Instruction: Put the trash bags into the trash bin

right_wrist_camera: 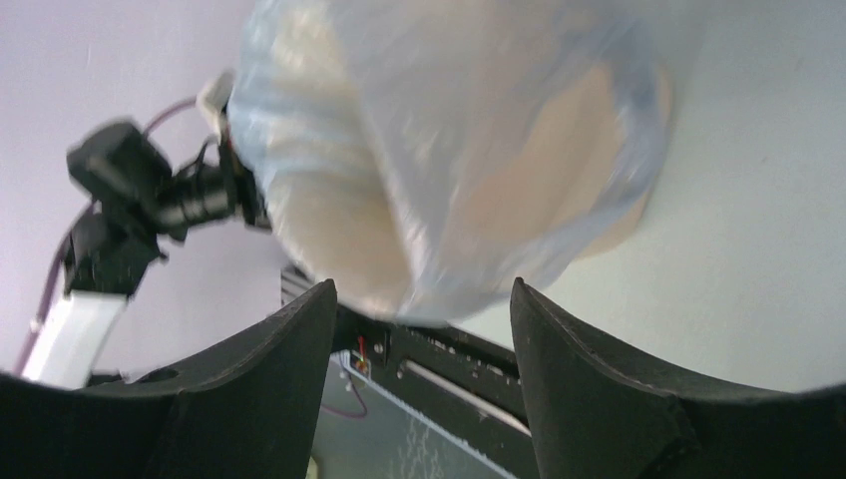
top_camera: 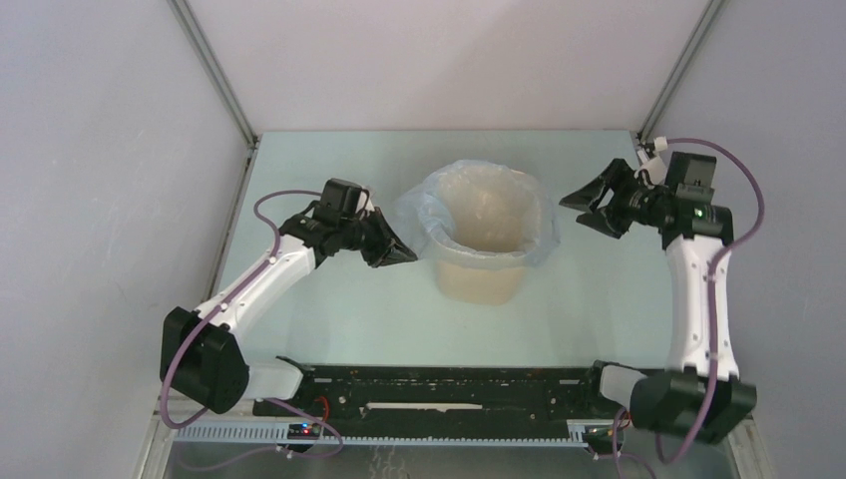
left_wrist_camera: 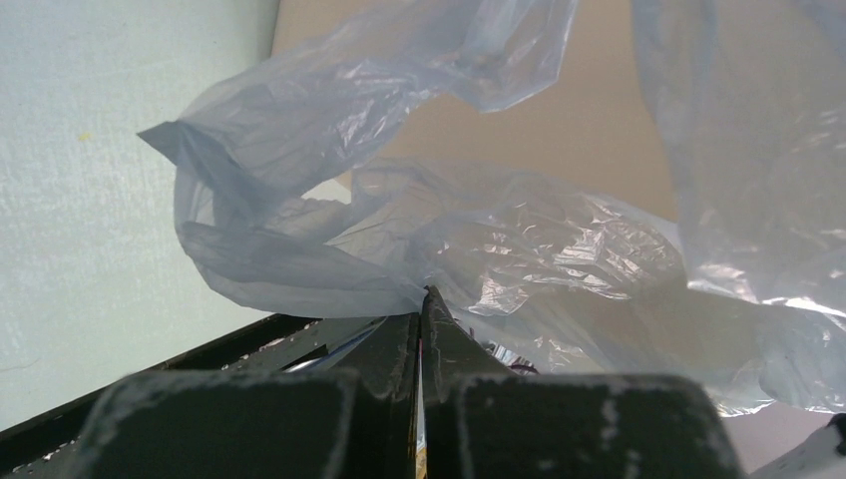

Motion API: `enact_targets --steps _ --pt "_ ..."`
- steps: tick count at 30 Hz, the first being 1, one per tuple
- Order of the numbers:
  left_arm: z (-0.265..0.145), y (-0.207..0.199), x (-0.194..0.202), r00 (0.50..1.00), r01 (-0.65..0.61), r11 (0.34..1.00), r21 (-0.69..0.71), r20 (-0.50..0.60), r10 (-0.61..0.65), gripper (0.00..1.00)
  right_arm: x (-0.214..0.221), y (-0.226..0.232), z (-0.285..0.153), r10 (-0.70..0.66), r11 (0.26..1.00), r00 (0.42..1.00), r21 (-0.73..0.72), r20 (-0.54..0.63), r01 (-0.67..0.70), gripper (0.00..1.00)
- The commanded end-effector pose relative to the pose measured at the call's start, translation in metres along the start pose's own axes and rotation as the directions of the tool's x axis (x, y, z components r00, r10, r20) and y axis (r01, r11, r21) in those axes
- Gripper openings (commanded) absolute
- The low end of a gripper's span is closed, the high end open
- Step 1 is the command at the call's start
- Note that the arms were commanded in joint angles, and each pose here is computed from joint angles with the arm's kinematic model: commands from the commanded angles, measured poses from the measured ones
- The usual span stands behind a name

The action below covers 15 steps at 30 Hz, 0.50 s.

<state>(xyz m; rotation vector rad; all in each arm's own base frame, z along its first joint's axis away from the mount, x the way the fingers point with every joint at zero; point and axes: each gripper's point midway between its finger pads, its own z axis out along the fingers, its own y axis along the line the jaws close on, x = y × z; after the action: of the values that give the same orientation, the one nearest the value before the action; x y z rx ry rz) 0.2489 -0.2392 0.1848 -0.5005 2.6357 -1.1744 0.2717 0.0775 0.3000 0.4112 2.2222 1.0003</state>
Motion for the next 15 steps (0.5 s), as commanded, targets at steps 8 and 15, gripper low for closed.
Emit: enact_targets --steps 8,15 --pt "-0.022 -0.019 -0.003 0.994 -0.106 0.994 0.008 0.023 0.105 0.18 -0.039 -0.048 0.05 0.09 0.996 0.996 -0.026 -0.017 -0.09 0.69" --pt "-0.073 0.0 0.007 0.979 -0.163 0.987 0.002 0.121 0.162 0.58 -0.023 -0.052 0.056 0.077 0.993 0.994 -0.08 -0.081 -0.083 0.67"
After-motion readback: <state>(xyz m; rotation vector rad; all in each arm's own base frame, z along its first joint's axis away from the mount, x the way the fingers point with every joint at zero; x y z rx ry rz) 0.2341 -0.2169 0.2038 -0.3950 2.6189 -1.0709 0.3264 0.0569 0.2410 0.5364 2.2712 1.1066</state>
